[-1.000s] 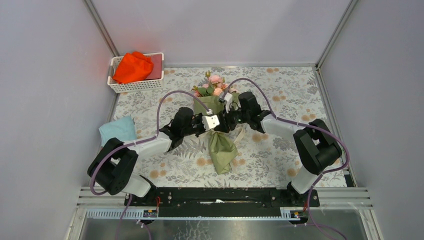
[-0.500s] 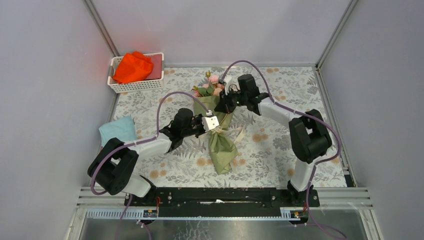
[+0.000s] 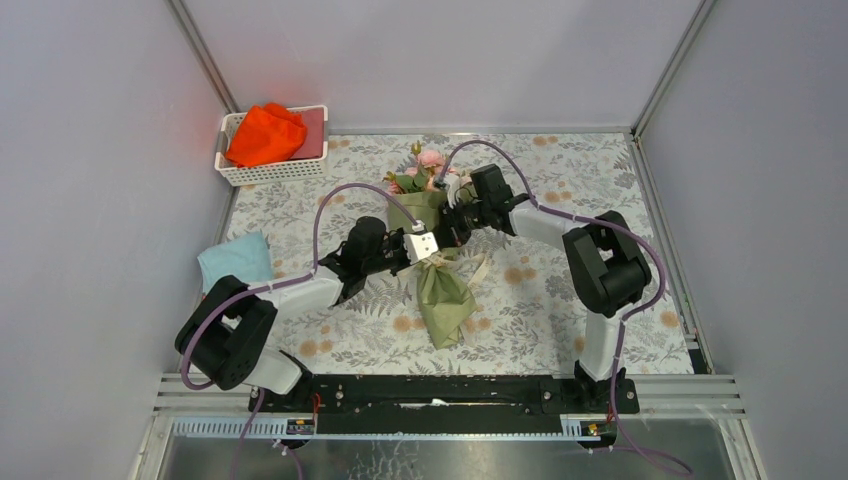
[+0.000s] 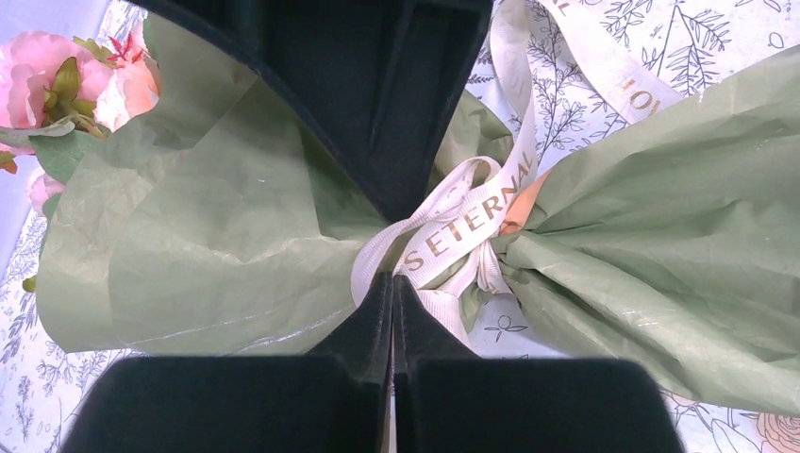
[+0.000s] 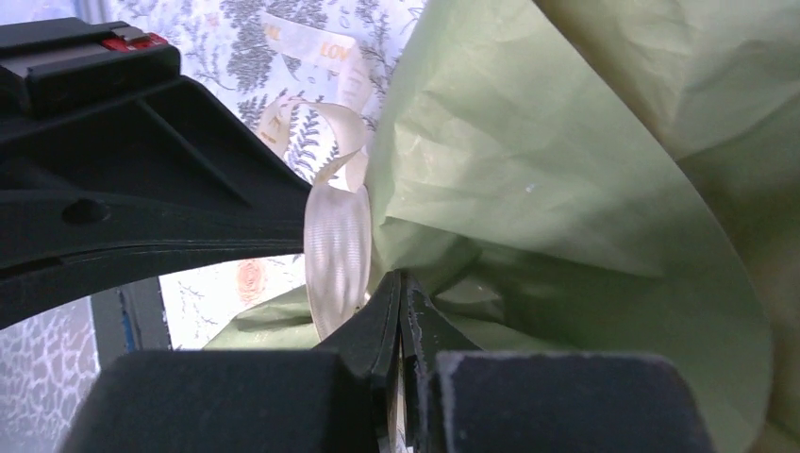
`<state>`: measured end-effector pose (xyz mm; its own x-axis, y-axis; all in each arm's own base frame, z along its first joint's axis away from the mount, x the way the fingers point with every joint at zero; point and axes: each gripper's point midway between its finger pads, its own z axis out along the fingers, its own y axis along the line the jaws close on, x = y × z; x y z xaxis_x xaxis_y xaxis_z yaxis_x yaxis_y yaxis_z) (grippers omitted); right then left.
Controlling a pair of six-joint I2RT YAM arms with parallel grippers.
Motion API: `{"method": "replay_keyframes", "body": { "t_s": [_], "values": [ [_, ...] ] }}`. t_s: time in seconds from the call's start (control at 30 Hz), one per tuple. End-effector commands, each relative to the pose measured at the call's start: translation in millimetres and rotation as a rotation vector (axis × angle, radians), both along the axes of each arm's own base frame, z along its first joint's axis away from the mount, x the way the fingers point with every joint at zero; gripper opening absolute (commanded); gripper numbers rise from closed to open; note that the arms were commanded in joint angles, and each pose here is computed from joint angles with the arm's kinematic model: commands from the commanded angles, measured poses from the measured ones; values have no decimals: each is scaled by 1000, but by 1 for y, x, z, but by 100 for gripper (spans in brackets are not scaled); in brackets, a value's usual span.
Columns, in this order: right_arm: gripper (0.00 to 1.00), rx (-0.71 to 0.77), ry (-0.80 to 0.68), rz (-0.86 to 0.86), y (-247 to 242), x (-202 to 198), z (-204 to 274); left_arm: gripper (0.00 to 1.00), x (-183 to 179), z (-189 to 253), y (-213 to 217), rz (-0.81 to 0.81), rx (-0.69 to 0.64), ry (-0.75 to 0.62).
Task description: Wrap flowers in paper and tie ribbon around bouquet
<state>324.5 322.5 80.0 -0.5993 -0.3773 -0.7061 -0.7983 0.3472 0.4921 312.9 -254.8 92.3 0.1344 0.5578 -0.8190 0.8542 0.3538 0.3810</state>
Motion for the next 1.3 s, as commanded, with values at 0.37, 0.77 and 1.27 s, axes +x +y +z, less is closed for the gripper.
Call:
{"method": "replay_keyframes", "body": {
  "t_s": [0.37, 0.77, 1.27],
  "values": [
    [12, 194, 18, 148, 31, -18, 20, 0, 2, 5, -6, -31, -14, -62],
    [25, 189, 29, 160, 34, -25, 12, 0, 12, 9, -1, 13, -19, -97],
    [37, 92, -18, 113, 32, -18, -5, 0, 17, 16, -1, 31, -56, -93]
  ]
}}
